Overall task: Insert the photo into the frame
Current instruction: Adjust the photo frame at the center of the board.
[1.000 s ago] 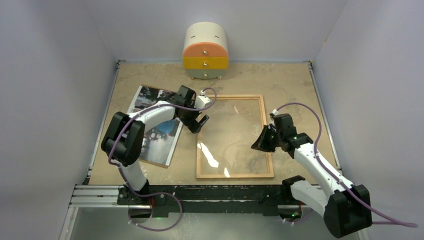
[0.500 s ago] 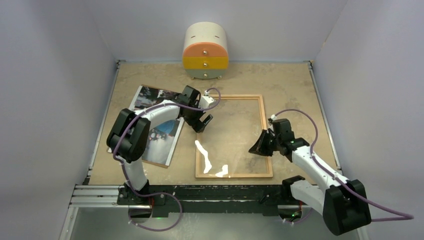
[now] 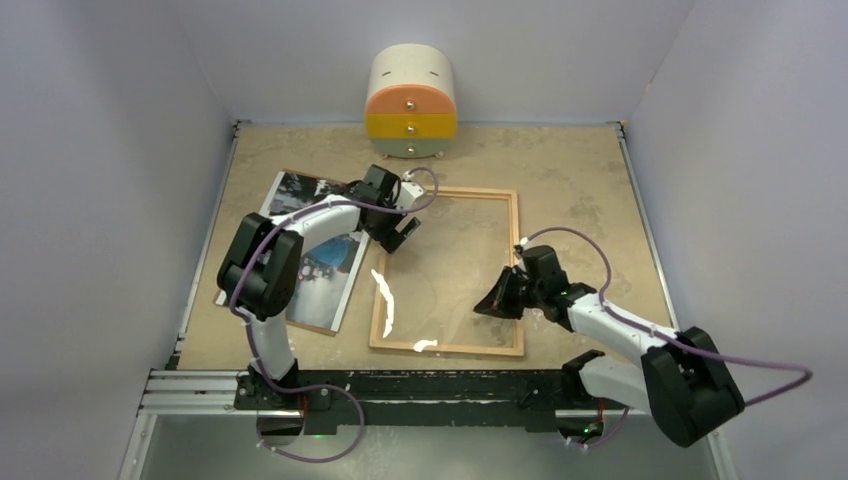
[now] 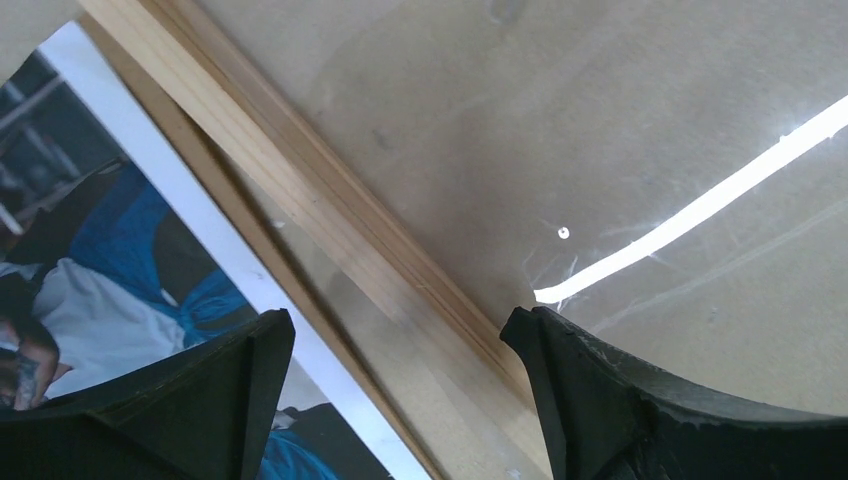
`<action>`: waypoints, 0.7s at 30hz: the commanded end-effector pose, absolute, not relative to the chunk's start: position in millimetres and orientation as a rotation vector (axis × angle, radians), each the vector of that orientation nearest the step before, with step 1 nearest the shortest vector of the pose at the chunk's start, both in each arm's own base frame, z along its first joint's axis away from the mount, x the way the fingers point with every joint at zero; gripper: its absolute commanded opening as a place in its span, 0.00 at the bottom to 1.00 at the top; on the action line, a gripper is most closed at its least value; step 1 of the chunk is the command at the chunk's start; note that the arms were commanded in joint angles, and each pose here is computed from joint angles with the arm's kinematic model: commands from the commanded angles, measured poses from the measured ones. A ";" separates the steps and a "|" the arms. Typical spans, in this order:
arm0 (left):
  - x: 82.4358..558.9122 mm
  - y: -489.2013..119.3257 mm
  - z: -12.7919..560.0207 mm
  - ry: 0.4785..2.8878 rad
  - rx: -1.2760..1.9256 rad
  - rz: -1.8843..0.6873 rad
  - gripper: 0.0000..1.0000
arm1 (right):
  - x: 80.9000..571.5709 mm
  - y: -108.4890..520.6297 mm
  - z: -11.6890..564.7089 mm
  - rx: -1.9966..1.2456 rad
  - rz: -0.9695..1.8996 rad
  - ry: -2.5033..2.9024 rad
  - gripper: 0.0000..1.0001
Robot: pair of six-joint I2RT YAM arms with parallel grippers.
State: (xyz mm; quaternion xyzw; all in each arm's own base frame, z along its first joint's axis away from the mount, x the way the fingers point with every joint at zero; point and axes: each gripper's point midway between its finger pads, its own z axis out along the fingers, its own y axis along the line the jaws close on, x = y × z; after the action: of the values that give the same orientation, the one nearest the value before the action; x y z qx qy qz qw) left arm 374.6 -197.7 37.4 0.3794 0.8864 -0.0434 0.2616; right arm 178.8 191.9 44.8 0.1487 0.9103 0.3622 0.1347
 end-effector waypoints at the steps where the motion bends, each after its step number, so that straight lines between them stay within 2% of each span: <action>1: 398.0 -172.9 41.8 2.398 0.969 -0.002 0.88 | 180.2 224.1 46.8 0.409 1.127 2.625 0.00; 12: 401.9 -166.3 93.0 2.332 0.906 -0.146 0.95 | 204.2 219.8 85.9 0.325 1.000 2.537 0.00; 17: 415.0 -128.2 117.7 2.315 0.804 -0.126 0.96 | 207.6 221.9 98.7 0.247 1.022 2.489 0.00; 21: 403.8 -105.1 105.6 2.342 0.821 -0.066 0.96 | 209.7 222.6 104.0 0.193 1.025 2.482 0.00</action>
State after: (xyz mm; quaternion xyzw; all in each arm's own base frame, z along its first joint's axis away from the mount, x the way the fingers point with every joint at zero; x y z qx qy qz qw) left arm 408.8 -118.2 90.9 0.2986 0.9025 -0.0350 0.3082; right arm 198.4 223.3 89.7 0.0951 0.9017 0.3747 0.1935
